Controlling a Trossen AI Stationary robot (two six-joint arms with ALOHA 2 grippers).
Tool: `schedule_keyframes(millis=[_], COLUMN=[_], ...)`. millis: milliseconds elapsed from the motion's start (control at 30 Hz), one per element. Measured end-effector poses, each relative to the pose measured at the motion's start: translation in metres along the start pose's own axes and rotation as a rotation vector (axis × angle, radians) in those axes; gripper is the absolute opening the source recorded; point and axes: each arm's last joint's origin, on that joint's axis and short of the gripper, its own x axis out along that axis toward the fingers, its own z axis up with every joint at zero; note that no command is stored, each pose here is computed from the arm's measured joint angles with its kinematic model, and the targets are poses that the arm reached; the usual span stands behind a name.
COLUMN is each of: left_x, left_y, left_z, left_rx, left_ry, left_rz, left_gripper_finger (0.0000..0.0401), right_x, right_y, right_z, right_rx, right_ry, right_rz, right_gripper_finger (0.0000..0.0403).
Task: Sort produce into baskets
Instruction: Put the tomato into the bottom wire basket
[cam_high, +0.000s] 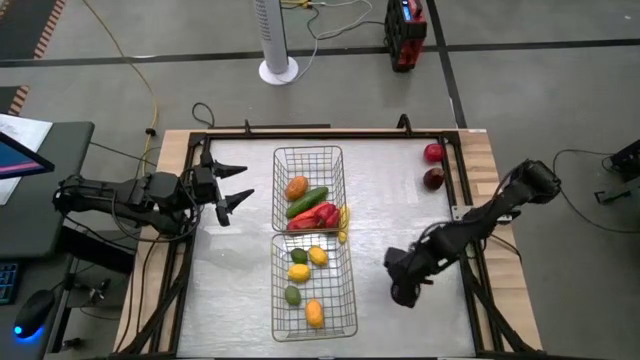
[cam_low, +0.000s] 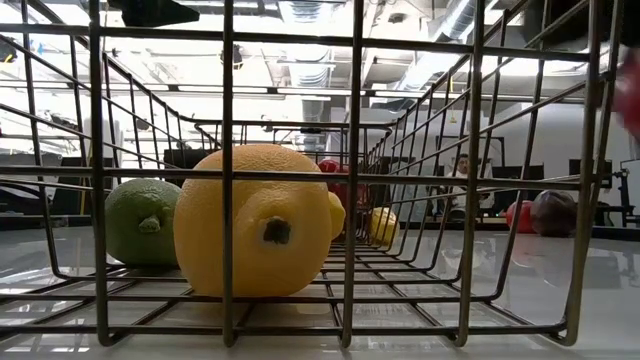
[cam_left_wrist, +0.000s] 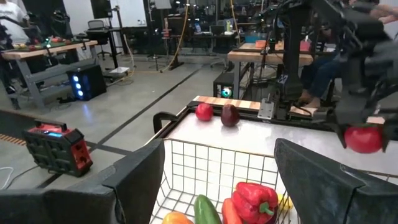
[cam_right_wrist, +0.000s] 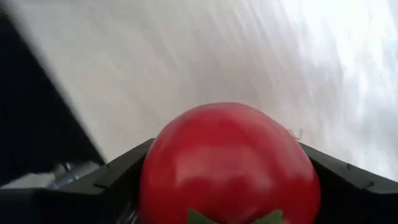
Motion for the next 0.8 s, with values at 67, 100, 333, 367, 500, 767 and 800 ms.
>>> schedule_keyframes(millis=[67, 100, 333, 367, 500, 767, 800], left_x=[0.000, 0.000, 0.000, 0.000, 0.000, 0.000, 0.000], left_y=[0.000, 0.000, 0.000, 0.000, 0.000, 0.000, 0.000], left_z=[0.000, 0.000, 0.000, 0.000, 0.000, 0.000, 0.000], left_rx=[0.000, 0.000, 0.003, 0.003, 0.004, 0.019, 0.019], left_ry=[0.000, 0.000, 0.000, 0.000, 0.000, -0.001, -0.001], left_rz=[0.000, 0.000, 0.000, -0.001, -0.001, 0.000, -0.001], left_gripper_finger=[0.0292, 0.0292, 0.0292, 0.0292, 0.0292, 0.0292, 0.0292], right_x=[-0.013, -0.020, -0.054, -0.056, -0.059, -0.030, -0.025], right_y=[0.006, 0.009, 0.020, 0.020, 0.017, 0.015, 0.014], right_z=[0.014, 0.020, 0.072, 0.078, 0.097, 0.118, 0.122], right_rx=[-0.056, -0.084, -0.255, -0.266, -0.301, -0.378, -0.376], right_ry=[-0.067, -0.100, -0.445, -0.484, -0.584, -0.580, -0.567], right_rz=[0.019, 0.029, 0.164, 0.182, 0.217, 0.190, 0.208], right_gripper_finger=[0.0349, 0.0345, 0.0345, 0.0350, 0.0358, 0.0364, 0.0368])
